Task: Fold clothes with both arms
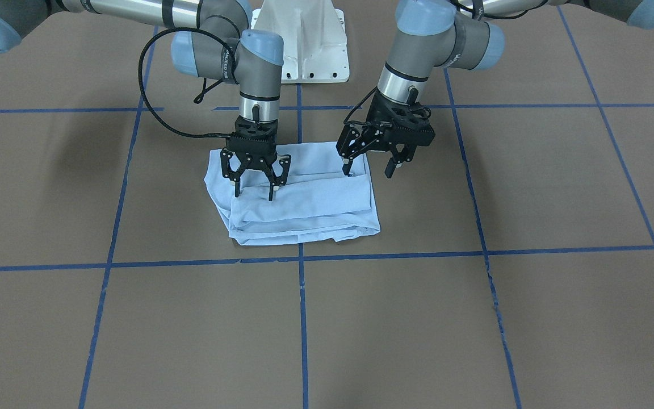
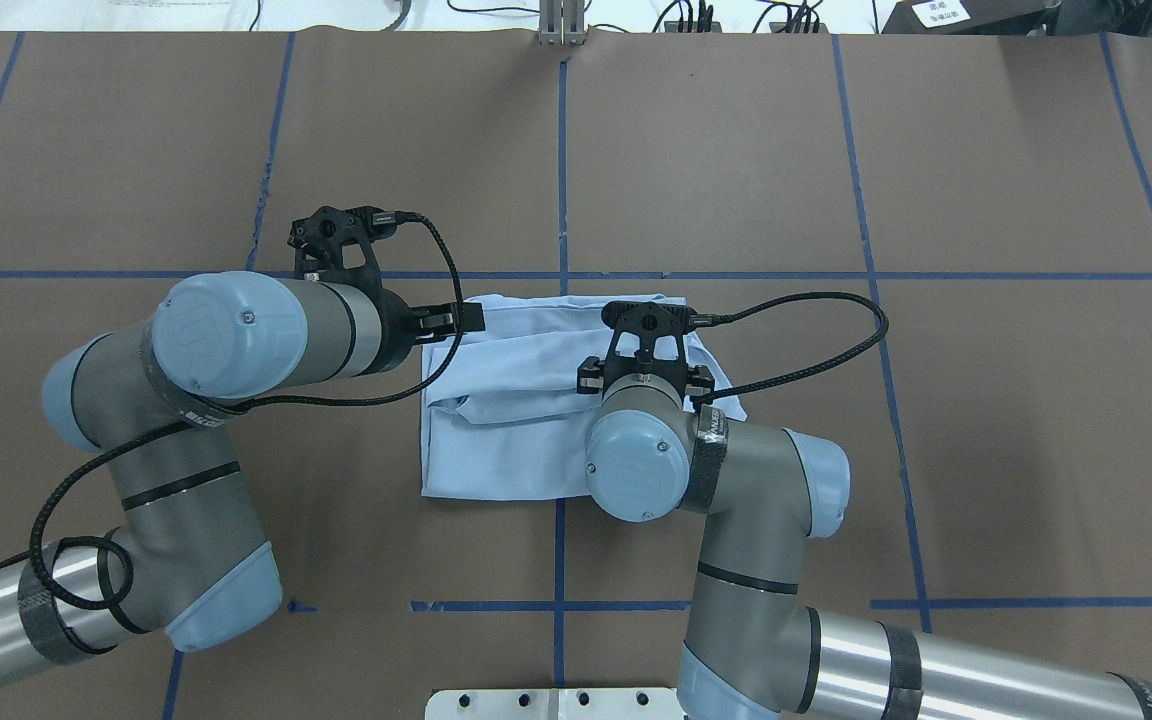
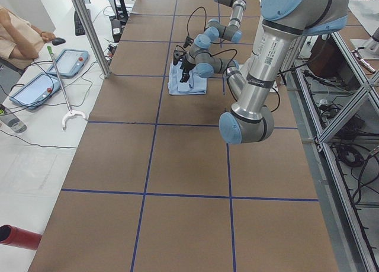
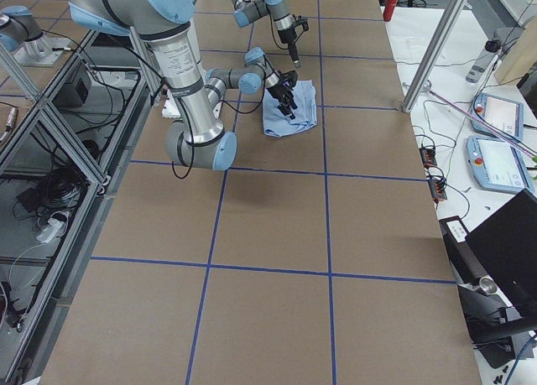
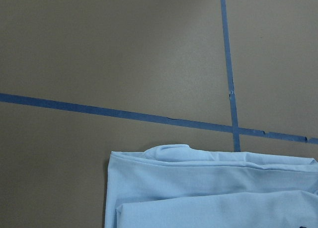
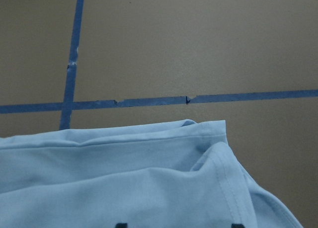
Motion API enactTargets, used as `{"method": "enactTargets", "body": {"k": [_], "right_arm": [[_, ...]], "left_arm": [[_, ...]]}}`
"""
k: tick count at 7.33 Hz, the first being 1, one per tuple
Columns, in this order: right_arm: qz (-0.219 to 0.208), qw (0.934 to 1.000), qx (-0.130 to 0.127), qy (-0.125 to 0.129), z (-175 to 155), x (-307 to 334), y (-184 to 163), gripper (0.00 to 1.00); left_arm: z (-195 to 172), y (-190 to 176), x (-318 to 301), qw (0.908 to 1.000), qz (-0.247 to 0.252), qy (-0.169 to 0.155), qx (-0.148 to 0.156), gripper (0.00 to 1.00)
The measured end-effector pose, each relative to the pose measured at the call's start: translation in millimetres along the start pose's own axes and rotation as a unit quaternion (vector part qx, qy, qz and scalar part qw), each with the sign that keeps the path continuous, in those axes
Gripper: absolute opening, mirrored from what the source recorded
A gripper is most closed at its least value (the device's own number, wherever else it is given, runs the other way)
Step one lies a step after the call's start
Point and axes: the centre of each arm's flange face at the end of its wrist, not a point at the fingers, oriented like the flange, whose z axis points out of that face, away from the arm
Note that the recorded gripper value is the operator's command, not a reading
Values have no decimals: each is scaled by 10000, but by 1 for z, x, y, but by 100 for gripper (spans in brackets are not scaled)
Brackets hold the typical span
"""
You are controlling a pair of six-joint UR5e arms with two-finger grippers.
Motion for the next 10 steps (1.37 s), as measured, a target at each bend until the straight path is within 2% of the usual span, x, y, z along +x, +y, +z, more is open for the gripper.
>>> {"method": "enactTargets", "body": {"k": [1, 2, 3, 7, 10], "right_arm": [[-3, 10000, 26, 12, 1, 1, 0, 33], [-2, 10000, 35, 13, 1, 2, 0, 11], [-3, 10000, 35, 8, 1, 2, 1, 0], [32, 10000, 50, -64, -6, -3, -4, 0], [203, 9995, 229, 113, 11, -4, -46, 0]], "left_arm": [[0, 0, 0, 10000, -1, -1, -1, 100], [0, 0, 0, 10000, -2, -2, -2, 100], [0, 0, 0, 10000, -2, -5, -3, 100], [0, 0, 0, 10000, -4, -4, -2, 100], [0, 1, 1, 10000, -2, 9, -8, 100]]}}
